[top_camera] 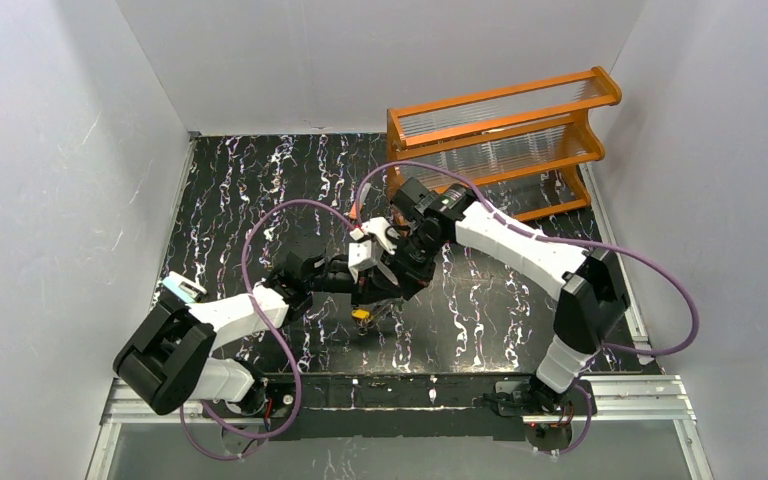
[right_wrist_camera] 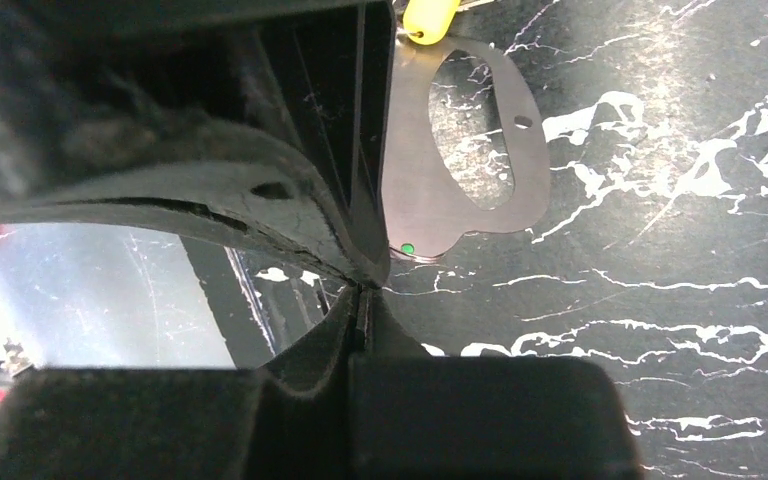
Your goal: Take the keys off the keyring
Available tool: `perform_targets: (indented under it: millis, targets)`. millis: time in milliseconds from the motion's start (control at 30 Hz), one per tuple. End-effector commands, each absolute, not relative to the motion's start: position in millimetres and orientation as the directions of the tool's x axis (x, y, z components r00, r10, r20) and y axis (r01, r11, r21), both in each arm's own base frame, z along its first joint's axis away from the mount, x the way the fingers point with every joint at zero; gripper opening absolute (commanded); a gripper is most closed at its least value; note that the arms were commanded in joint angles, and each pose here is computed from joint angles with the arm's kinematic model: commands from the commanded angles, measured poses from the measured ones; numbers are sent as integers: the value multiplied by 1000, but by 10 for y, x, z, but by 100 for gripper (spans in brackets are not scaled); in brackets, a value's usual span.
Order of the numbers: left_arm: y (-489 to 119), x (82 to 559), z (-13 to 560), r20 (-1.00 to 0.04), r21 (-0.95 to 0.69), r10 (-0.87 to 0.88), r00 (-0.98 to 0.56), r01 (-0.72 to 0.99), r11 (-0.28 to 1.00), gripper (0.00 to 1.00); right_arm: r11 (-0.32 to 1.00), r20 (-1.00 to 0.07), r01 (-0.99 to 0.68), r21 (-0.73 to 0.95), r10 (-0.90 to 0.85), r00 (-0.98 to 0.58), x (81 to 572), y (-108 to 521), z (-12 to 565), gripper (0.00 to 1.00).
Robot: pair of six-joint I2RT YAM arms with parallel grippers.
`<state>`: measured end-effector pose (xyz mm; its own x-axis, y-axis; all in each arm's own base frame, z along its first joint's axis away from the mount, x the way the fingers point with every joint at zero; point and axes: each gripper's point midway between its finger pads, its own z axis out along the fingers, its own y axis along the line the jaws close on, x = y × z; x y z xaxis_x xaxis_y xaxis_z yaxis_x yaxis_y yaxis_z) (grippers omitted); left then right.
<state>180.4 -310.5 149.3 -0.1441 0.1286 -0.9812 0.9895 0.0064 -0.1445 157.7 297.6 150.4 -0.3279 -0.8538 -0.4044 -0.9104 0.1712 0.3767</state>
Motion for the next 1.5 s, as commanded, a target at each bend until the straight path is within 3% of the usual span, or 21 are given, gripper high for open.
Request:
perform_targets:
  millis: [0,133,267,367,700,1000,1467]
  targets:
    - [-3088,1857,1695,-988,-131,77,-134,990,49,0,117,-576,-957,265,-777,-254,1638,3066,1776,5]
    - [-3041,1911,1786,-987,-157,18,-161,979,129,0,185,-709,-974,128,-670,-220,1806,3072,1944,14]
    - [-2933,2039,1884,-983,-181,-66,-169,948,263,0,244,-863,-970,-8,-492,-117,1891,3051,2140,37]
    - [-2872,2067,1956,-973,-221,-132,-189,925,310,0,290,-914,-955,-67,-402,-58,1893,2962,2165,43]
    - [-2728,1987,2149,-917,-307,-348,-193,900,310,0,310,-985,-946,-96,-168,44,1805,2966,2118,39]
    - [-2763,1890,2206,-922,-263,-350,-166,931,253,0,266,-984,-954,-137,-146,101,1791,3035,1975,39]
    - [-2971,1710,2322,-939,-195,-299,-169,979,60,0,207,-978,-958,-199,-102,181,1787,3161,1871,40]
